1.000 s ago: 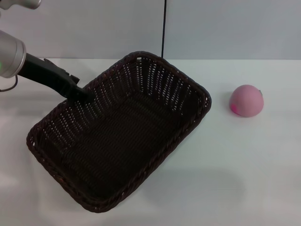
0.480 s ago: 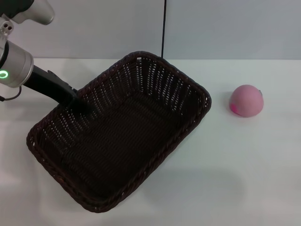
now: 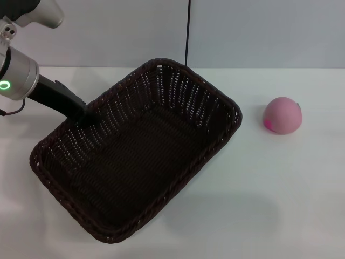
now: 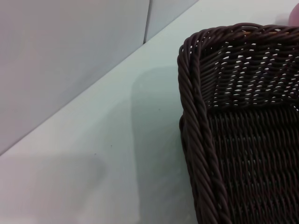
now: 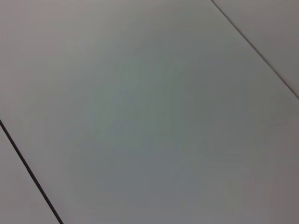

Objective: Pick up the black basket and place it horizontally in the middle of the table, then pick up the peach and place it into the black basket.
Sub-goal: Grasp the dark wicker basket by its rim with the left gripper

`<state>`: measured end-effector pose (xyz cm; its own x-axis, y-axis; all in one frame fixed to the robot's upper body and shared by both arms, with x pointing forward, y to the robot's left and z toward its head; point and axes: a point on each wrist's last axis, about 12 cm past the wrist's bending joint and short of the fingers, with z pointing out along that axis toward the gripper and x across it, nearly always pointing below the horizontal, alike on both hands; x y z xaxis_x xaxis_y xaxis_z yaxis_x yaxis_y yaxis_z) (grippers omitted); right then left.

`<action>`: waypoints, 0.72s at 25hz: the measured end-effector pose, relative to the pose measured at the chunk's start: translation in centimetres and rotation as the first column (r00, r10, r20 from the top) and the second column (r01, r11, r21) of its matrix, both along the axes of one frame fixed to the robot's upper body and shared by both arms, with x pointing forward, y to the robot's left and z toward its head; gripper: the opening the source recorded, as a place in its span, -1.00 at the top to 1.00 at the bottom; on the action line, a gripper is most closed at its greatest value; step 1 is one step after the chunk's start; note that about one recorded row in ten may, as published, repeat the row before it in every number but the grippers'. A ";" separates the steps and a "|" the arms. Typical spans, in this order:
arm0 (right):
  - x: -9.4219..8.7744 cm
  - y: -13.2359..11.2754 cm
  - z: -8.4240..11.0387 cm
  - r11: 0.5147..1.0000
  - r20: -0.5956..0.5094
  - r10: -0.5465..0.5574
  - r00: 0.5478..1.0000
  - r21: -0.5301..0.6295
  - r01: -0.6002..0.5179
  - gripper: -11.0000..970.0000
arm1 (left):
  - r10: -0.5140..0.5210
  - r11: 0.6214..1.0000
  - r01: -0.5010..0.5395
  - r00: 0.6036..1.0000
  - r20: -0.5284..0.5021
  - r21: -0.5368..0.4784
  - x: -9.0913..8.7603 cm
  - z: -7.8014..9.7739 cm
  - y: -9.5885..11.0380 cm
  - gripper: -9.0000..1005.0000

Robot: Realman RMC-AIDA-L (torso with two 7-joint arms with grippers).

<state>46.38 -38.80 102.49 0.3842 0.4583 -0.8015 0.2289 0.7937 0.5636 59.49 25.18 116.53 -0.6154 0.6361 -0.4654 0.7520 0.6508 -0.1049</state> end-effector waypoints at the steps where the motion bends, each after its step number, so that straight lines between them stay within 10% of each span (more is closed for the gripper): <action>1: 0.0 0.0 0.0 1.000 0.000 0.000 1.000 0.000 0.000 -0.13 | -0.001 1.000 0.001 1.000 0.001 0.000 0.0 0.0 0.0 0.57; 18: 0.1 -0.1 -0.2 1.000 -0.017 -0.002 1.000 0.008 0.002 -0.13 | -0.111 0.988 0.124 0.986 0.128 -0.094 -0.3 2.1 -0.7 0.60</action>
